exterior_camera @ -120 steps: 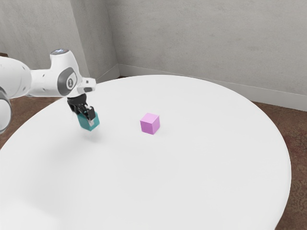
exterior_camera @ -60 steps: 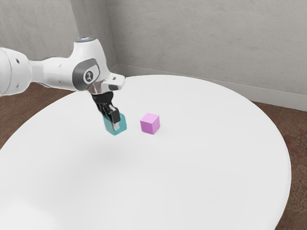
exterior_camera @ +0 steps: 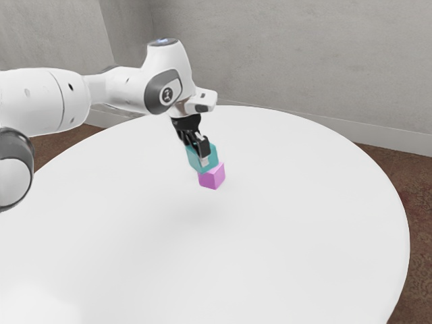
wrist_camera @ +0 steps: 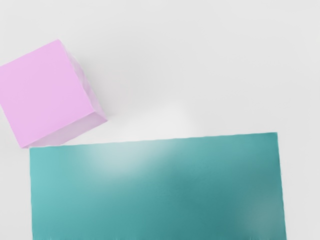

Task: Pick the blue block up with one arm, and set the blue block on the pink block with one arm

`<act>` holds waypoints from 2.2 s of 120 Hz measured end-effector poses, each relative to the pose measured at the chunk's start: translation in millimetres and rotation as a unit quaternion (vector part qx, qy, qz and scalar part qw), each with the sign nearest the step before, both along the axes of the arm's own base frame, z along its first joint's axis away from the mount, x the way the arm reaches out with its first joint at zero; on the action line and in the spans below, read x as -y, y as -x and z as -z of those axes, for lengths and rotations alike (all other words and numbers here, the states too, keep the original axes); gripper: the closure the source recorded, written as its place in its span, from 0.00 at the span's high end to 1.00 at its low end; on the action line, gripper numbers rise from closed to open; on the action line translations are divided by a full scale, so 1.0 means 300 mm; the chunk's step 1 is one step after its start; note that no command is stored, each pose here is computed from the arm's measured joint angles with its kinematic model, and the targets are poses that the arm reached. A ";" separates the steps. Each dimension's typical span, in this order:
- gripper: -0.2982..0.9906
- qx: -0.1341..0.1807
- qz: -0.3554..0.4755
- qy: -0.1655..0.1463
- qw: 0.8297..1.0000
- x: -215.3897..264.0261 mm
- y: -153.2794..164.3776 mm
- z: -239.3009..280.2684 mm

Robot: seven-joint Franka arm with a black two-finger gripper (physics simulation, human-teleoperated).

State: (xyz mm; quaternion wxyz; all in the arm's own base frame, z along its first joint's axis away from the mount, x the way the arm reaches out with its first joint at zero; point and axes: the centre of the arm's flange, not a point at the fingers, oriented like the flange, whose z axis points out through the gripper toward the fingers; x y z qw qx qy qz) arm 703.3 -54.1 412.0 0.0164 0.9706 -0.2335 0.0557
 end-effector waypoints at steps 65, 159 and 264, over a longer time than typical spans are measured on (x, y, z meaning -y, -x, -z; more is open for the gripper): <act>0.53 -0.015 0.002 0.001 1.000 -0.068 -0.092 0.026; 0.54 0.019 0.003 0.005 1.000 -0.228 -0.247 0.156; 0.73 0.018 -0.005 0.056 0.998 -0.201 -0.285 0.283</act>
